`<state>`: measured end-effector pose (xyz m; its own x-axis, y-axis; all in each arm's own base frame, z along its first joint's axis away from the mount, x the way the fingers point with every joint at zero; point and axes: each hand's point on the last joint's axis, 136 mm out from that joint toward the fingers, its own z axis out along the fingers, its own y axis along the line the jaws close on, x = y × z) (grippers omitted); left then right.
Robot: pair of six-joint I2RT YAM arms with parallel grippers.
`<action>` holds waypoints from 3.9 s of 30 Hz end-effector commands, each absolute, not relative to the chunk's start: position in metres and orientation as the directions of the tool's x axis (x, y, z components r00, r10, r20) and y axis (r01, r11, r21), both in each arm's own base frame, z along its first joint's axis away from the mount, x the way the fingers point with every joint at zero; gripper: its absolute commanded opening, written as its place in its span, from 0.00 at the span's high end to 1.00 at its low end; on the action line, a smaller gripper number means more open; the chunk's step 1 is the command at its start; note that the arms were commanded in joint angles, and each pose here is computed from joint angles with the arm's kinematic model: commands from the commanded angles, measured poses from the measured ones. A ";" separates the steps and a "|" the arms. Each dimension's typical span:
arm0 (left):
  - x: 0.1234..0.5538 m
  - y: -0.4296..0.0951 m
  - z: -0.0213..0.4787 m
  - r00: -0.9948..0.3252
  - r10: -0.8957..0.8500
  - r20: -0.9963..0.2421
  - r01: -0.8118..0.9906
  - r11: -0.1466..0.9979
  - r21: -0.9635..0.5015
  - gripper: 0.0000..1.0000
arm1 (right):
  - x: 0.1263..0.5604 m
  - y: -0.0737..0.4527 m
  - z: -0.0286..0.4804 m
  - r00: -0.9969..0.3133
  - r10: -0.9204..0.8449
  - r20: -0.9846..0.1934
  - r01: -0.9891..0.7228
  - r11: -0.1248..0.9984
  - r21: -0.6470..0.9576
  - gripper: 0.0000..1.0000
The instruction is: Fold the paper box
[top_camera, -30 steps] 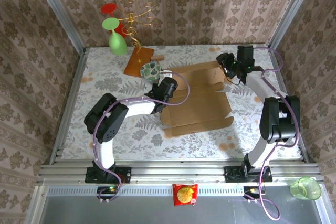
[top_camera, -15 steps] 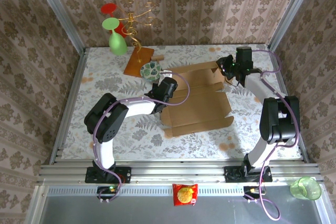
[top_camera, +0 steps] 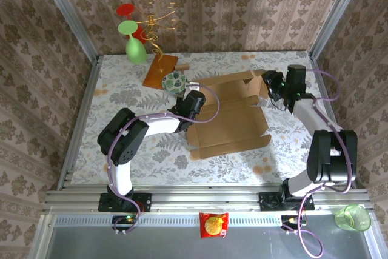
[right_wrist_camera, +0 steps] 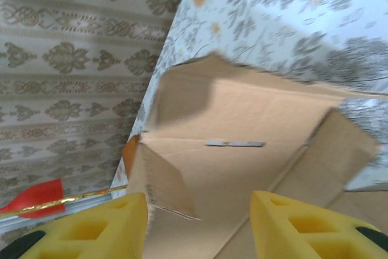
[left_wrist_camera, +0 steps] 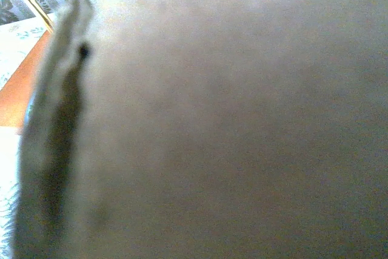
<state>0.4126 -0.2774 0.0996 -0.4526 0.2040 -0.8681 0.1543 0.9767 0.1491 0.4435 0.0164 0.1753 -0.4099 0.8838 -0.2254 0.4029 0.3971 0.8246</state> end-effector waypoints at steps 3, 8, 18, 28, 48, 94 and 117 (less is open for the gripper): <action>0.406 -0.273 0.100 -0.450 0.278 -0.848 0.173 0.960 0.222 1.00 | 0.426 0.010 0.144 -0.433 0.863 -0.260 0.432 0.452 0.780 0.50; 0.407 -0.276 0.103 -0.443 0.283 -0.851 0.178 0.958 0.227 1.00 | 0.430 0.012 0.109 -0.501 0.823 -0.268 0.460 0.515 0.723 0.50; 0.413 -0.282 0.107 -0.429 0.288 -0.856 0.185 0.956 0.229 1.00 | 0.454 0.014 0.069 -0.563 0.781 -0.272 0.472 0.573 0.670 0.44; 0.415 -0.282 0.107 -0.432 0.284 -0.856 0.186 0.957 0.223 1.00 | 0.460 0.012 0.040 -0.598 0.756 -0.265 0.500 0.611 0.614 0.42; 0.420 -0.287 0.106 -0.435 0.274 -0.858 0.192 0.959 0.209 1.00 | 0.485 0.045 0.073 -0.621 0.743 -0.250 0.372 0.560 0.741 0.47; 0.426 -0.262 0.107 -0.399 0.337 -0.853 0.309 0.925 0.221 1.00 | 0.445 0.050 0.193 -0.589 0.622 -0.516 0.047 0.664 0.747 0.49; 0.439 -0.232 0.101 -0.397 0.346 -0.850 0.388 0.902 0.186 1.00 | 0.486 0.008 0.101 -0.697 0.412 -0.587 0.036 0.838 0.544 0.64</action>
<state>0.4411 -0.2312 0.1004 -0.4054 0.3078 -0.8608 0.3612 0.9189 0.1584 0.4749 -0.0024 0.0914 -0.6790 0.4446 -0.5842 0.0973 0.8433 0.5286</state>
